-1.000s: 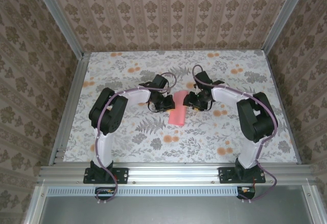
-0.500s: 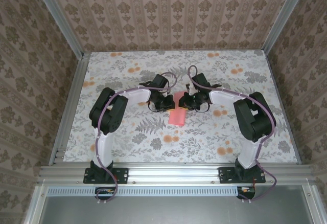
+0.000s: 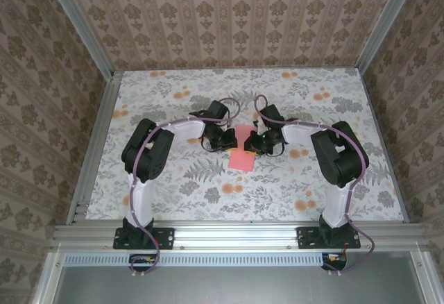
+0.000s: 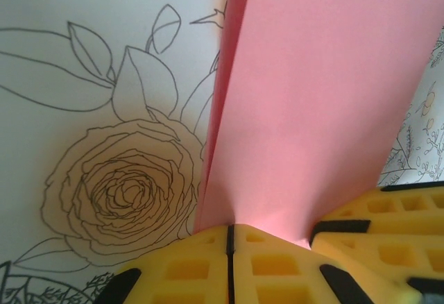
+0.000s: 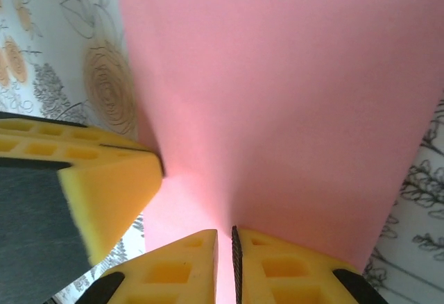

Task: Fold a paper plane with a square sheet of paper (pick it up from the middle)
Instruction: Fold the square sheet of paper in half at the center of the table.

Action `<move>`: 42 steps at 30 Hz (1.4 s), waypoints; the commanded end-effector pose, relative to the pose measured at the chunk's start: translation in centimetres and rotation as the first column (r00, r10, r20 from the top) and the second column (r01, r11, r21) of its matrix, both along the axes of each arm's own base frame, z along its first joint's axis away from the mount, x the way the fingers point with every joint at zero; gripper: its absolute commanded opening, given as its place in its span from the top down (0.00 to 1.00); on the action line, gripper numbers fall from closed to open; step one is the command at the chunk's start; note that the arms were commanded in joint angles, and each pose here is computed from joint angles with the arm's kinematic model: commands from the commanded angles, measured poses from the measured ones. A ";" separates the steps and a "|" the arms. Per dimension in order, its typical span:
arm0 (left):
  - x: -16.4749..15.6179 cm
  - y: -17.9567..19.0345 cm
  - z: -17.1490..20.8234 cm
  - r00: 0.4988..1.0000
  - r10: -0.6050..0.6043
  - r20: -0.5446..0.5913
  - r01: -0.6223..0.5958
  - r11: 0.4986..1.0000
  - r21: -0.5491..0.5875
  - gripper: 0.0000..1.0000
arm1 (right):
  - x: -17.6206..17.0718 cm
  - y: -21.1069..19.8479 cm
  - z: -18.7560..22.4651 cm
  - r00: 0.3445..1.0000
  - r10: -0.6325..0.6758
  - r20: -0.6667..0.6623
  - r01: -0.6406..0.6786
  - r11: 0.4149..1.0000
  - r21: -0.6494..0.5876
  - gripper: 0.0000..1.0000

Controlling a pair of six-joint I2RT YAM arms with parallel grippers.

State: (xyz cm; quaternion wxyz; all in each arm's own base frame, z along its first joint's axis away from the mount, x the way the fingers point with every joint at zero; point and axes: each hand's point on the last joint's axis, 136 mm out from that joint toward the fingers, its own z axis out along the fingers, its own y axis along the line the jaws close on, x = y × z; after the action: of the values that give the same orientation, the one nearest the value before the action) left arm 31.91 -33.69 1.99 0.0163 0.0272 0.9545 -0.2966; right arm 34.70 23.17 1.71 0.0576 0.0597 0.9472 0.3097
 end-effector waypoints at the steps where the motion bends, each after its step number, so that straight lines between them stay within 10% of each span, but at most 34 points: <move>1: -1.7 2.3 -4.0 0.997 0.008 -0.077 0.003 0.990 0.144 0.91 | -0.4 -1.1 -1.9 1.000 -0.012 -0.024 0.011 0.999 -0.042 0.83; 42: -1.8 2.2 -4.2 0.997 0.013 -0.080 0.000 0.988 0.156 0.92 | -7.7 -1.5 -1.0 0.991 0.088 -0.101 -0.088 0.996 -0.002 0.92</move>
State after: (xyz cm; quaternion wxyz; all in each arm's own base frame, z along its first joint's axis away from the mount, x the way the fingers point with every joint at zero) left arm 31.93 -33.70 1.96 0.0150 0.0265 0.9560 -0.2919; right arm 27.86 22.28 1.25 0.0101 0.0309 0.9449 0.3256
